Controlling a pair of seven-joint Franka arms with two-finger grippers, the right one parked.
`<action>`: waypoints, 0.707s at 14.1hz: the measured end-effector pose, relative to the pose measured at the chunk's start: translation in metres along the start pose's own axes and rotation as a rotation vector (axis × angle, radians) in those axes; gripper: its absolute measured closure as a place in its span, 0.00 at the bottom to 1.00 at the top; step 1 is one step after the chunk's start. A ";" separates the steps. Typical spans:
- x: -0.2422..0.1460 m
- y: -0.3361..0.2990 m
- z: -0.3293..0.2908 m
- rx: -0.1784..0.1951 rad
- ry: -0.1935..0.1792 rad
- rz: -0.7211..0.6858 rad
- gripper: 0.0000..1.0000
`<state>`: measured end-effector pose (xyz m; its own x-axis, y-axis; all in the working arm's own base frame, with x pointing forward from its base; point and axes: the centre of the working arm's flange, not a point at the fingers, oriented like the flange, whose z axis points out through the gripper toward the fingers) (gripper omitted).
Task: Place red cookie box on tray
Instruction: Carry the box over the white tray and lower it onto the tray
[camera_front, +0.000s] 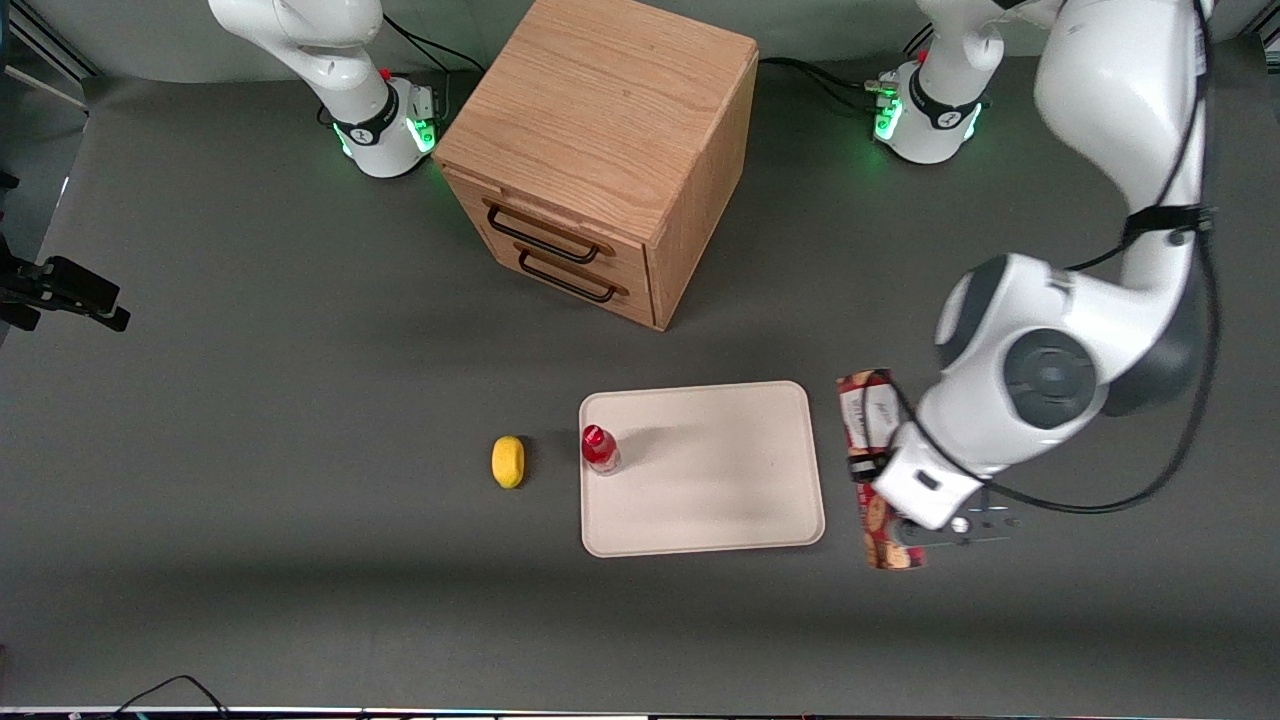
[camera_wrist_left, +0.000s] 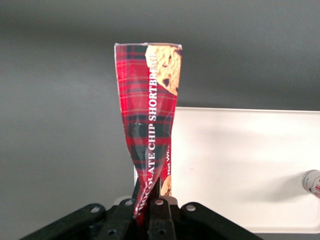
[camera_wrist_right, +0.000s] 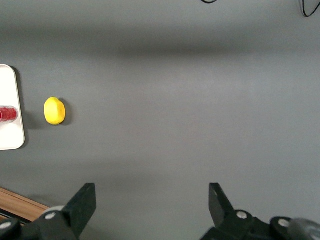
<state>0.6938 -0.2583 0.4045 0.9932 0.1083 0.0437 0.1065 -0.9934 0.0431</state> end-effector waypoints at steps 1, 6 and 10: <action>-0.006 0.012 0.021 -0.002 0.006 -0.003 0.95; -0.035 0.034 0.120 0.034 0.062 0.022 0.95; -0.062 0.038 0.163 0.022 0.062 0.014 0.95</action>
<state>0.6444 -0.3089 0.2404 0.9897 0.0954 0.1063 0.0938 -0.9954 0.0203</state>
